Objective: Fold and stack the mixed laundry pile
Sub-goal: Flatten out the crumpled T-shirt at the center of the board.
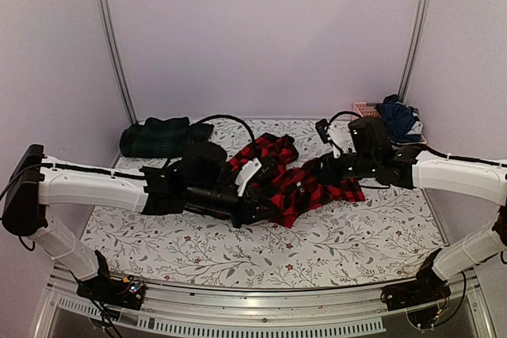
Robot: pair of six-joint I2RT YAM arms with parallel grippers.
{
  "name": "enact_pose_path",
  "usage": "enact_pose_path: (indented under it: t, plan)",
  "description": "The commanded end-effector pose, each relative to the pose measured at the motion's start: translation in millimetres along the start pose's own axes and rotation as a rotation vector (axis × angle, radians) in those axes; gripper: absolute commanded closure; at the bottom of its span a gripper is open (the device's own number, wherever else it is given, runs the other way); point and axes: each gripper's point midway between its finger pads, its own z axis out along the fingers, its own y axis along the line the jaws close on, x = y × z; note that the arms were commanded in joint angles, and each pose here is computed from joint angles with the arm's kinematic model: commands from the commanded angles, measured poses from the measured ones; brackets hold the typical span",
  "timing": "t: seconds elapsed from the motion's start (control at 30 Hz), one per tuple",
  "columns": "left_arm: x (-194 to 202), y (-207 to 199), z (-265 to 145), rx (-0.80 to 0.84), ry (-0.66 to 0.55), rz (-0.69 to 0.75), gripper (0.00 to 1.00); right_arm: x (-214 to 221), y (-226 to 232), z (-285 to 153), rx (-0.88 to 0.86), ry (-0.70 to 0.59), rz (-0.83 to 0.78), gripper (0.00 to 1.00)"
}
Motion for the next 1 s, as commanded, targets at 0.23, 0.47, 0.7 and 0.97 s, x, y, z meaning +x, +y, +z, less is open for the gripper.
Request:
enact_pose_path:
  t: [0.23, 0.47, 0.7, 0.97]
  plan:
    - [-23, 102, -51, -0.376, -0.107, -0.078, 0.21, -73, -46, -90, 0.173, -0.332, -0.054, 1.00]
    - [20, 170, -71, -0.513, -0.051, -0.131, 0.18, -55, -67, -96, 0.202, -0.317, 0.029, 1.00]
    - [44, 187, -40, -0.492, 0.065, 0.014, 0.23, -72, -70, -104, 0.216, -0.338, 0.017, 1.00]
    - [47, 208, -21, -0.543, 0.115, 0.149, 0.64, -106, -72, -116, 0.219, -0.394, -0.012, 1.00]
